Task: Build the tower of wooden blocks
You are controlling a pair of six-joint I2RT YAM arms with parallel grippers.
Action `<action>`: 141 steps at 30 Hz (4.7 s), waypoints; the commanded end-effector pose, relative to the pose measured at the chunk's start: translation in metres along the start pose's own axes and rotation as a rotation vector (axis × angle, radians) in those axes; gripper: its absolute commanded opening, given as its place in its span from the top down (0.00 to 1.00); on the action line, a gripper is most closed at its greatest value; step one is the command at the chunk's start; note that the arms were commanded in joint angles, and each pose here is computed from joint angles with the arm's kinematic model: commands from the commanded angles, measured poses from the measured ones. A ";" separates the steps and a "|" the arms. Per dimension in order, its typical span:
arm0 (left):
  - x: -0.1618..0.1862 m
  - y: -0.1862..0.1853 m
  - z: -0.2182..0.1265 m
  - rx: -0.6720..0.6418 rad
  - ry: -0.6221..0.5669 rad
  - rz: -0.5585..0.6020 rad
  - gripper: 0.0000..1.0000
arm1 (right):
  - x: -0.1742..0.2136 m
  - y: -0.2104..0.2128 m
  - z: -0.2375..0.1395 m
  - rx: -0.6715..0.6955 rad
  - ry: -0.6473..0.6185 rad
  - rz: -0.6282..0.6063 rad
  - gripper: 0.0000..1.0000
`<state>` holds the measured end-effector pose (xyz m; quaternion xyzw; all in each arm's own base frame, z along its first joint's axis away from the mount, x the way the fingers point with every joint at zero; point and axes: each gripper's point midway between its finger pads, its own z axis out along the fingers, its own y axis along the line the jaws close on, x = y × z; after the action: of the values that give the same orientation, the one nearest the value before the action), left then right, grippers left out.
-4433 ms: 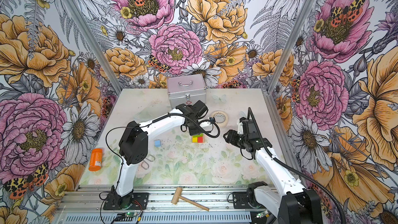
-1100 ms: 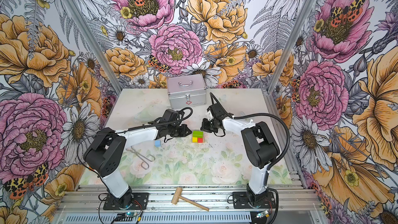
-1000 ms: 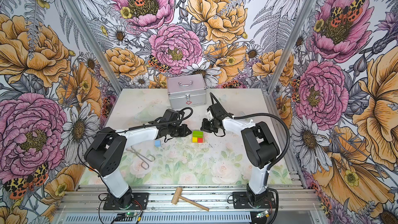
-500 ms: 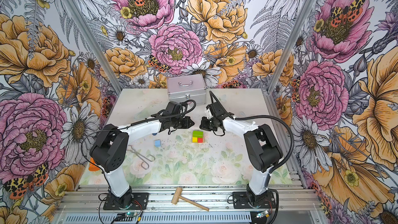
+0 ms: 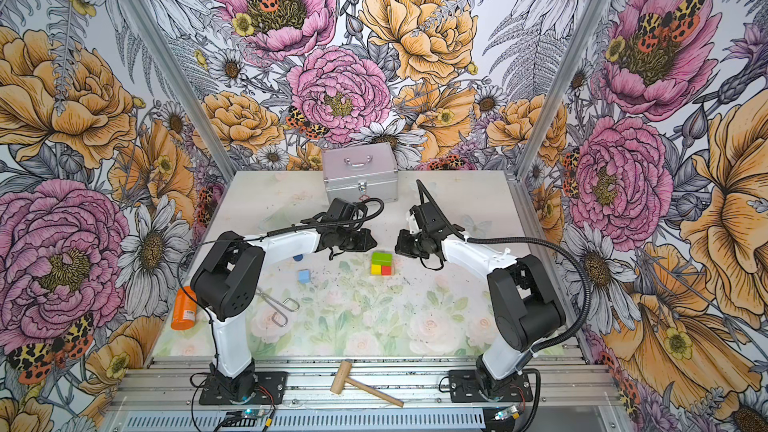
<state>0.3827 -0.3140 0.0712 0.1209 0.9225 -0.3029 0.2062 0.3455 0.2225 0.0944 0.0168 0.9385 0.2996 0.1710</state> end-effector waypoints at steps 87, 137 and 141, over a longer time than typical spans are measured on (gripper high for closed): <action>0.013 -0.030 -0.017 0.053 0.026 0.071 0.83 | 0.019 0.001 0.023 -0.003 0.044 0.022 1.00; 0.046 -0.018 -0.065 -0.021 -0.044 -0.041 0.88 | -0.016 0.016 0.038 -0.018 0.029 -0.021 1.00; 0.047 -0.017 -0.058 -0.016 -0.031 -0.042 0.88 | -0.012 0.015 0.039 -0.017 0.037 -0.019 1.00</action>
<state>0.3125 -0.2741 0.0890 0.0914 0.9347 -0.2752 0.2056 0.3708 0.2503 0.0752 0.0107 0.9407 0.3017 0.1550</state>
